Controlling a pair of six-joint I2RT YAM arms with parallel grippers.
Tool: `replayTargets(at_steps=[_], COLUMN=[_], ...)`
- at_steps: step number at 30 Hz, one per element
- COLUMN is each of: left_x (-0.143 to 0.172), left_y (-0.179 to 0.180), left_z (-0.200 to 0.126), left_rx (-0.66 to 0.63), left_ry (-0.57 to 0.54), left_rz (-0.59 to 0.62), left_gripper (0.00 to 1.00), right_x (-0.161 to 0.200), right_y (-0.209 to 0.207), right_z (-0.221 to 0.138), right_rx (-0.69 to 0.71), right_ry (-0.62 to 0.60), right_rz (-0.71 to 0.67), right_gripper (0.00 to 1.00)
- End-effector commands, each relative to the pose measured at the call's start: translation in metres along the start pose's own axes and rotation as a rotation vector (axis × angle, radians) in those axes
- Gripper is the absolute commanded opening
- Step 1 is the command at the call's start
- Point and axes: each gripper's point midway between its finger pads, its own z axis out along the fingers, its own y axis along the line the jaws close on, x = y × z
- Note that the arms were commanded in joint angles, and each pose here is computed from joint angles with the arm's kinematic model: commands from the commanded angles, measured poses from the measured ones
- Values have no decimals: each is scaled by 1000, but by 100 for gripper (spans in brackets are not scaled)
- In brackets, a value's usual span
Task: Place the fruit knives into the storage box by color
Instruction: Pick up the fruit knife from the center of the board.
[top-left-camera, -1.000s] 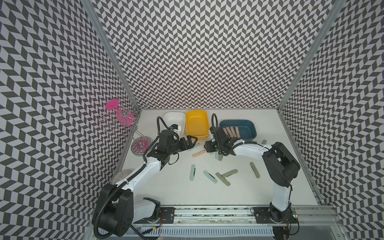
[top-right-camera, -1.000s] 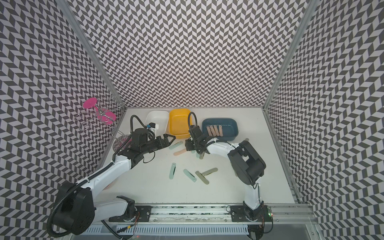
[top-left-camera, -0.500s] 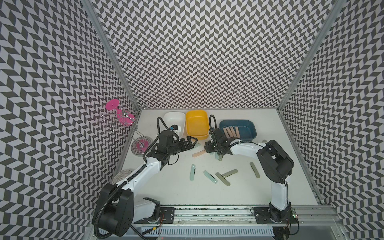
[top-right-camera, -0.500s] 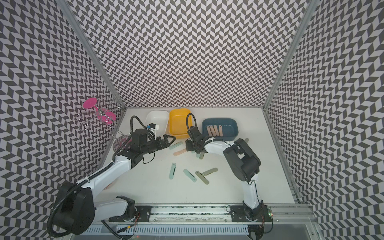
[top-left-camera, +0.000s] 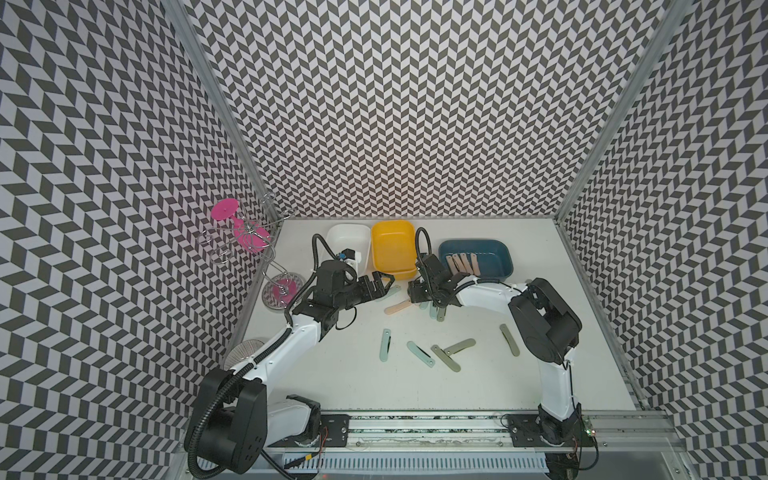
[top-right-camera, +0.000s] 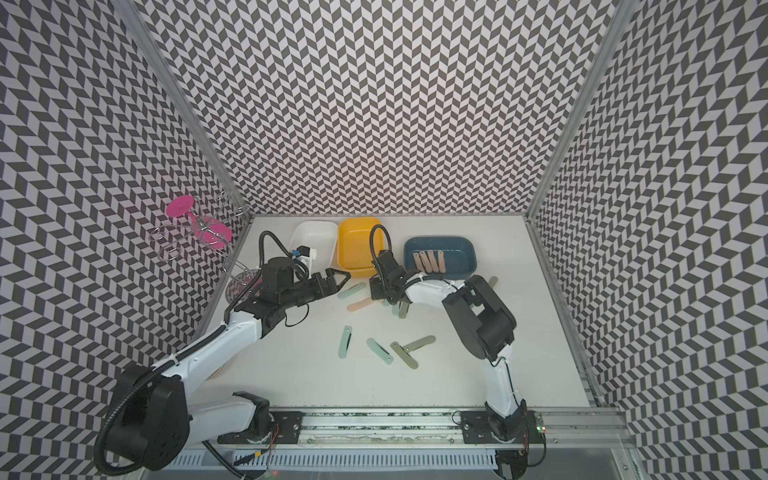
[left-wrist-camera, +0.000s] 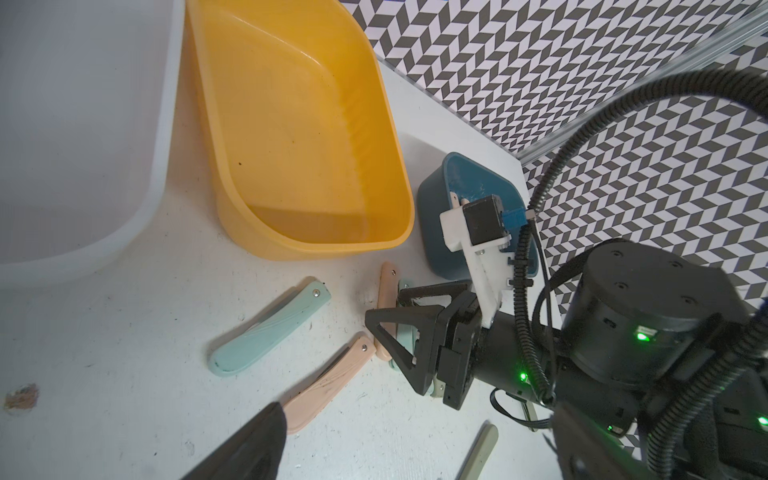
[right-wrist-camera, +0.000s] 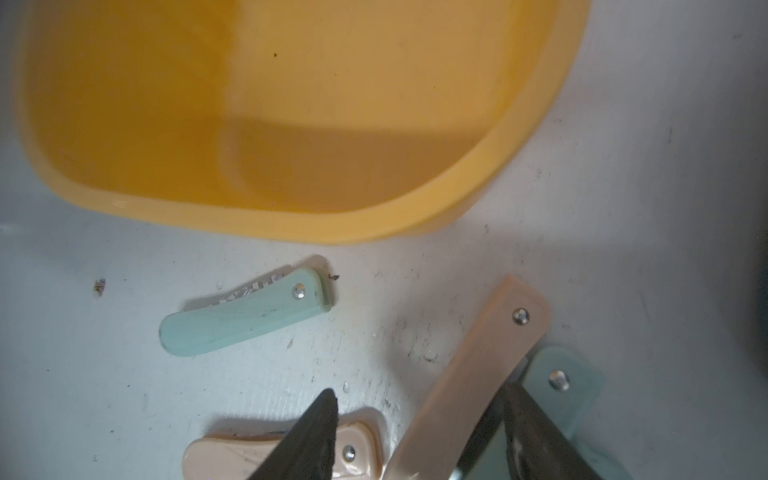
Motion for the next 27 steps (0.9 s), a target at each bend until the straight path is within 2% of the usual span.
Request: replayTargets(at_steps=[1, 9, 16, 27], left_x=[-4, -4, -4, -5], left_y=[-4, -3, -4, -6], left_z=[-4, -3, -2, -3], left_rx=[22, 24, 31, 35], left_ry=[-24, -24, -23, -25], left_rz=[10, 5, -2, -1], left_gripper=[100, 100, 100, 100], right_x=[3, -3, -2, 12], right_y=[1, 15, 0, -7], right_z=[8, 0, -2, 7], right_rx=[6, -62, 12, 78], right_ry=[20, -5, -19, 15], right_rz=[-11, -34, -19, -51], right_gripper=[62, 61, 59, 46])
